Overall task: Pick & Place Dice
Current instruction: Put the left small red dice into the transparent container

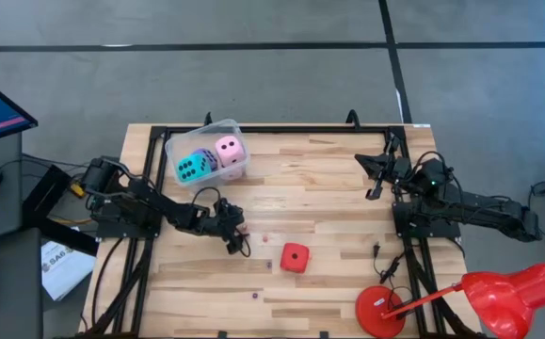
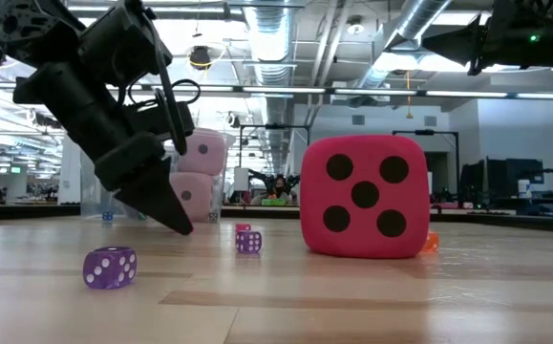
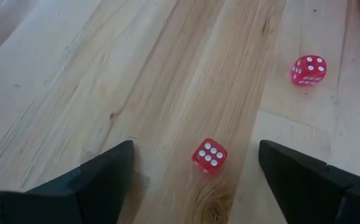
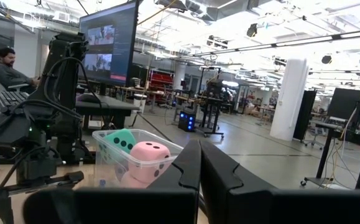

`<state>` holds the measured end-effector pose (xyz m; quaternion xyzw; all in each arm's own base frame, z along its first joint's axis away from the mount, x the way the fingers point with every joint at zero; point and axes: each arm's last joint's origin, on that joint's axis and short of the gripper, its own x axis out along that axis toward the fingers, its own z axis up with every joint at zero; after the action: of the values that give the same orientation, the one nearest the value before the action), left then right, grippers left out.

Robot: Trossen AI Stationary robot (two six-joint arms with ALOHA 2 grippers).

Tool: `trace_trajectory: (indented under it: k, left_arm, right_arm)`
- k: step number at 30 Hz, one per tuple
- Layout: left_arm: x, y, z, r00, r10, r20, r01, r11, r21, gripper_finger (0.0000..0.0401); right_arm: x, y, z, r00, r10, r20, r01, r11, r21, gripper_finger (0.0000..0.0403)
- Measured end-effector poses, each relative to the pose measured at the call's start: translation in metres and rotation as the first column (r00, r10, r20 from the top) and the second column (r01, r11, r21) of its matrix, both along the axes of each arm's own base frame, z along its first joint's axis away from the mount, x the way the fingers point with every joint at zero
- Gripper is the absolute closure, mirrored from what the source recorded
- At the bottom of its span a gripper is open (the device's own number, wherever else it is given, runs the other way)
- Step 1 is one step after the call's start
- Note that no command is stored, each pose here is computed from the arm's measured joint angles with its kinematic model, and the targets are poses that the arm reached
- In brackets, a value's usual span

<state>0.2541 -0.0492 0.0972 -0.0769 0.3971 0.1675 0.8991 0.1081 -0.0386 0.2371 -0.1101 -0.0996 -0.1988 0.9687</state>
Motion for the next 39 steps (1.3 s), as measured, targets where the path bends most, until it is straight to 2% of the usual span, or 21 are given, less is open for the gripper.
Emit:
trace_trajectory:
  k: [7,39]
  left_arm:
    - [0.0005,-0.0001,0.0004,1.0,0.0,0.008,0.0,1.0,-0.002,0.0112]
    - [0.0004,-0.0008,0.0001,1.0,-0.014,0.001,0.015,1.0,-0.022,0.0256]
  right_arm:
    - [0.0,0.0,0.0,1.0,0.0,0.0,0.0,1.0,0.0,0.0403]
    - [0.0,0.0,0.0,1.0,0.0,0.0,0.0,1.0,0.0,0.0403]
